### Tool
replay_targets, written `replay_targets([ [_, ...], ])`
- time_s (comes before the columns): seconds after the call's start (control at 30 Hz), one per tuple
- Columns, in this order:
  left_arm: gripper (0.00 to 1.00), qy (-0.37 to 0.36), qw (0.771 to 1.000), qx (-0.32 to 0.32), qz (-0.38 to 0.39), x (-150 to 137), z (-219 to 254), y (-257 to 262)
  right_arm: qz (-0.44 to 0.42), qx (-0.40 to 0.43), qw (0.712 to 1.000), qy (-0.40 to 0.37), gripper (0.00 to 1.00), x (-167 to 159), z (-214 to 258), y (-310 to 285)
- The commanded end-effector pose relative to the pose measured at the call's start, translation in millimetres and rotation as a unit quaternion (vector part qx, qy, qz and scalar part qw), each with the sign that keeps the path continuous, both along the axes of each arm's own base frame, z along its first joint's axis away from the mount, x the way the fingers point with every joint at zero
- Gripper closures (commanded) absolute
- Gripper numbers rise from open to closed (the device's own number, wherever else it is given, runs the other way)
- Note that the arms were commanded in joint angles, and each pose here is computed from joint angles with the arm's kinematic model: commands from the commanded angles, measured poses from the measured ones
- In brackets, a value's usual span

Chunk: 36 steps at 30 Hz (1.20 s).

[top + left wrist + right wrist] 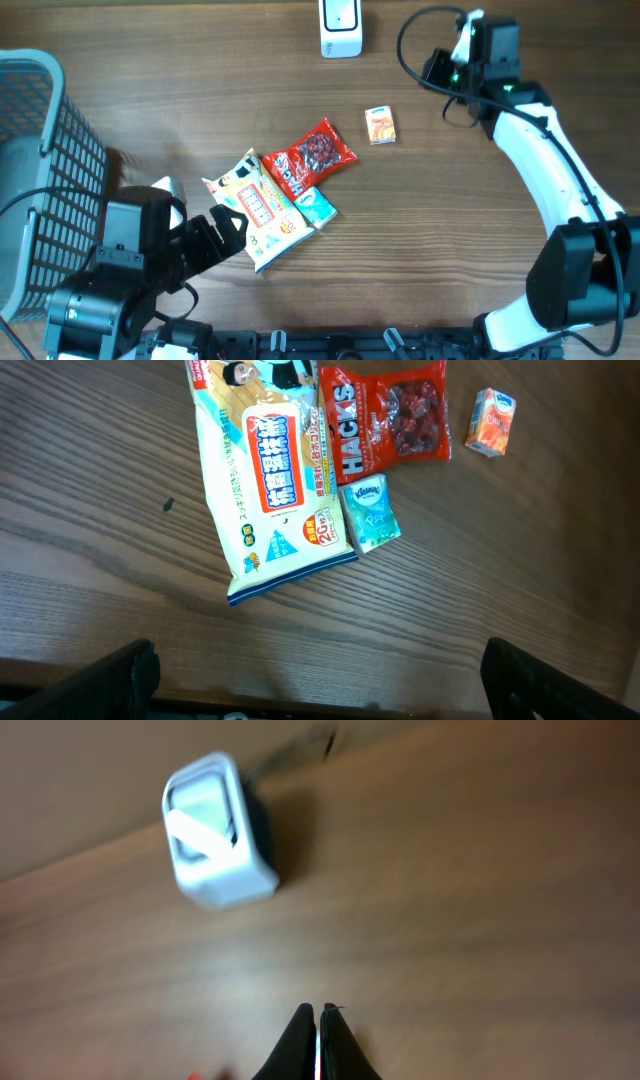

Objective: Scan the item barcode

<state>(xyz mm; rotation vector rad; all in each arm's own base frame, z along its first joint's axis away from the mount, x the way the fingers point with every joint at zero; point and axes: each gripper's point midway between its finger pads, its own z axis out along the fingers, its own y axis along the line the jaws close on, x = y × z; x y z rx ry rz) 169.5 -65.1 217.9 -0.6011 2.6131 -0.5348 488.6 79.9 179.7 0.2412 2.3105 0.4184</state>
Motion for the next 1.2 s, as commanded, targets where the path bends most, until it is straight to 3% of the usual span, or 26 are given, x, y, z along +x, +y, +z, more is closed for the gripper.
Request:
replay_targets([
  [0.0, 0.00, -0.001, 1.000, -0.007, 0.001, 0, 1, -1, -0.019, -0.098, 0.995, -0.025, 0.95, 12, 8, -23],
  [0.07, 0.00, -0.001, 1.000, -0.007, 0.001, 0, 1, -1, 0.009, -0.084, 0.996, -0.002, 0.69, 14, -16, -13],
  [0.17, 0.00, -0.001, 1.000, -0.007, 0.001, 0, 1, -1, 0.123, -0.029, 0.989, 0.071, 0.30, 6, -88, 27],
  [0.27, 0.00, -0.001, 1.000, -0.007, 0.001, 0, 1, -1, 0.163, 0.023, 0.976, 0.140, 0.19, -14, -134, 46],
  [0.4, 0.00, -0.001, 1.000, -0.007, 0.001, 0, 1, -1, 0.226, 0.098, 0.955, 0.164, 0.12, -37, -131, 74],
  [0.43, 0.00, -0.001, 1.000, -0.007, 0.001, 0, 1, -1, 0.226, 0.098, 0.953, 0.175, 0.00, -43, -135, 77],
  [0.53, 0.00, -0.001, 1.000, -0.007, 0.001, 0, 1, -1, 0.213, 0.075, 0.955, 0.194, 0.00, -51, -159, 75],
  [0.63, 0.00, -0.001, 1.000, -0.007, 0.001, 0, 1, -1, 0.163, 0.033, 0.963, 0.212, 0.04, -52, -175, 55],
  [0.7, 0.00, -0.001, 1.000, -0.007, 0.001, 0, 1, -1, 0.162, 0.032, 0.963, 0.213, 0.31, -52, -175, 55],
  [0.87, 0.00, -0.001, 1.000, -0.007, 0.001, 0, 1, -1, 0.135, 0.004, 0.964, 0.228, 0.68, -54, -182, 43],
  [0.93, 0.00, -0.001, 1.000, -0.007, 0.001, 0, 1, -1, 0.127, 0.018, 0.964, 0.233, 0.94, -54, -181, 45],
  [1.03, 0.00, -0.001, 1.000, -0.007, 0.001, 0, 1, -1, 0.164, 0.087, 0.957, 0.224, 0.96, -56, -169, 69],
  [1.1, 0.00, -0.001, 1.000, -0.007, 0.001, 0, 1, -1, 0.232, 0.204, 0.932, 0.188, 0.96, -54, -135, 95],
  [1.17, 0.00, -0.001, 1.000, -0.007, 0.001, 0, 1, -1, 0.283, 0.334, 0.886, 0.152, 0.96, -53, -89, 97],
])
